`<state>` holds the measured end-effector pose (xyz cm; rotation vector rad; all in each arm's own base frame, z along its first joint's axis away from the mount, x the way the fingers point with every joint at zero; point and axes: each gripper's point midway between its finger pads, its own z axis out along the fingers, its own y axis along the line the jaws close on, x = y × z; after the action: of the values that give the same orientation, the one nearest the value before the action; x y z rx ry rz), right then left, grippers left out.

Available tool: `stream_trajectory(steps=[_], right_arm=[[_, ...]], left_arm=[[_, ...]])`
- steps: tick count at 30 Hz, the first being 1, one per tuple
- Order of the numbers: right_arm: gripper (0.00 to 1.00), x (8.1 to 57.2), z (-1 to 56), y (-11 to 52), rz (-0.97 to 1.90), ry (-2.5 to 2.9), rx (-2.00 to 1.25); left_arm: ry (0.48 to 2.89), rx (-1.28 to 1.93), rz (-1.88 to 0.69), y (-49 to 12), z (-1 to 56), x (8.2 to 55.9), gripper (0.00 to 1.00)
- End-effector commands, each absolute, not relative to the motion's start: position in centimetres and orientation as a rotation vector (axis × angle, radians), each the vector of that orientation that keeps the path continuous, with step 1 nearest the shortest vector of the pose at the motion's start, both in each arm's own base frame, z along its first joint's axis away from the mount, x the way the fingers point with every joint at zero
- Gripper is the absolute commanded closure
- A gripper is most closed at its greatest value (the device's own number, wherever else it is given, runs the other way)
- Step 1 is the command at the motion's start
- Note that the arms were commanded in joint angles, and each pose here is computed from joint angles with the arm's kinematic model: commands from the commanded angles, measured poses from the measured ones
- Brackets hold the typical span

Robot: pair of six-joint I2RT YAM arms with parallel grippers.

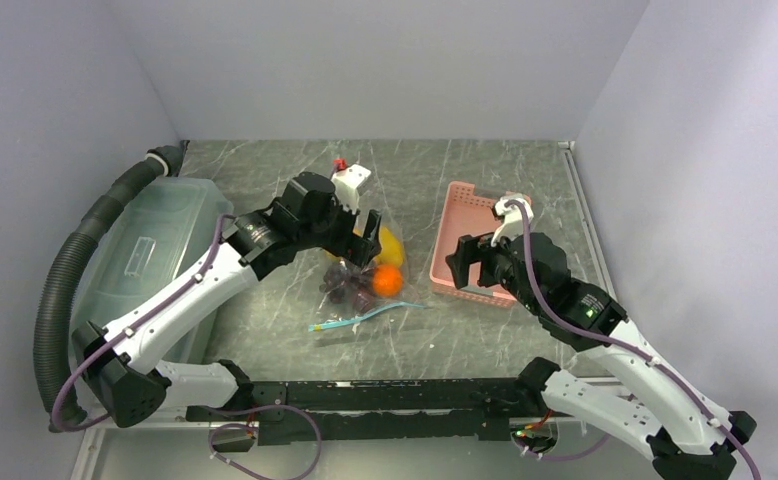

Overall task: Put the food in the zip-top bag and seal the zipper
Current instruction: Reset both arms

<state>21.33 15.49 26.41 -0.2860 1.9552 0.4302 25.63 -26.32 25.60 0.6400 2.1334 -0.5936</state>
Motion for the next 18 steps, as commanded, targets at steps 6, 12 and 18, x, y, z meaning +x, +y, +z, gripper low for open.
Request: stream_trajectory(steps=[6,12,18], right_arm=[[0.04,23.9,28.4,12.9,0.290,1.929,-0.201],[0.02,25.2,27.8,11.7,0.308,1.960,-0.110],[0.02,25.6,27.5,10.8,0.372,1.954,-0.028]], left_arm=[[2.252,0.567,-0.459,-21.5,24.7,25.9,0.00],[2.229,0.448,-0.395,-17.6,25.0,26.8,0.00],[2.175,0.335,-0.368,-15.4,25.8,26.7,0.00]])
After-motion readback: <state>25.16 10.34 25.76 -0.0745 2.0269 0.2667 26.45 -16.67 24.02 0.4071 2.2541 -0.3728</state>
